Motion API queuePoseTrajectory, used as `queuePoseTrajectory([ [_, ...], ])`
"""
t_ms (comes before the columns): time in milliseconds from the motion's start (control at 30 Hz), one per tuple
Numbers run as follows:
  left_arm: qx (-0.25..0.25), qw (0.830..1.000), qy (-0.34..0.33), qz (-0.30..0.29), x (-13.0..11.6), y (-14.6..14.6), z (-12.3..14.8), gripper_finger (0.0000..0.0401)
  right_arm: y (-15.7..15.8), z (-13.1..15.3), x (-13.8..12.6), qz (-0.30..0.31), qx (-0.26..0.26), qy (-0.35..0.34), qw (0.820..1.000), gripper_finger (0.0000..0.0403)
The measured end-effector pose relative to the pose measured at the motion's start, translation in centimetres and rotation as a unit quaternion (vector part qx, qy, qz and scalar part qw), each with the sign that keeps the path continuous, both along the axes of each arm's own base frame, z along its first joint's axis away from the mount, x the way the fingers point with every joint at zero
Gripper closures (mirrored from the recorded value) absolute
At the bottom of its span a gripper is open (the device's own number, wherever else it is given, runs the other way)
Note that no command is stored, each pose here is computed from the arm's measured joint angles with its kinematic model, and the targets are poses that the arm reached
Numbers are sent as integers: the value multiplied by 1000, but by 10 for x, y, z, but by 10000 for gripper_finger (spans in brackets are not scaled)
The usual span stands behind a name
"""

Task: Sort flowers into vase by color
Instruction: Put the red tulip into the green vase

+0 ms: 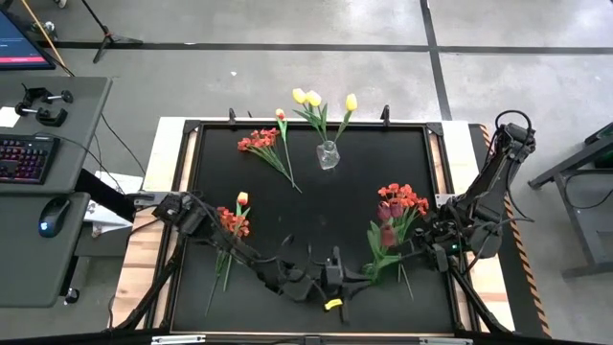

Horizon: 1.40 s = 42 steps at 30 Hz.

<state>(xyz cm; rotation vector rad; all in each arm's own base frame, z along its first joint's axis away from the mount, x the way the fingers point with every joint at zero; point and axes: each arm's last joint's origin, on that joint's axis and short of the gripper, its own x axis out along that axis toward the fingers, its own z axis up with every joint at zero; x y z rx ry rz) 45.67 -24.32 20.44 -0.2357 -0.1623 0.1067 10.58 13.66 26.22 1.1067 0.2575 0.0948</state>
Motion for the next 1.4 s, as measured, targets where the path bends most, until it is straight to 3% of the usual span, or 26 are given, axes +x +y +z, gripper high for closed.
queuePoseTrajectory([
  [233, 1, 999, -8, 48, 16, -7, -8, 401, 0, 0, 0, 0, -2, 0, 1000, 4],
  [433, -20, 997, -5, 77, 24, 7, -14, 401, 0, 0, 0, 1, -9, -2, 1000, 4],
  [533, -26, 996, -9, 83, 28, 14, -13, 401, 0, 0, 0, 1, -9, -2, 1000, 4],
  [767, 11, 998, 5, 62, 34, 24, -15, 401, 0, 0, 0, 1, -9, -2, 1000, 4],
  [1133, 45, 994, 48, 88, 38, 34, -26, 401, 0, 0, 0, 1, -8, -2, 1000, 4],
  [1400, 24, 995, 36, 89, 40, 36, -36, 401, 0, 0, 0, 1, -7, -2, 1000, 4],
])
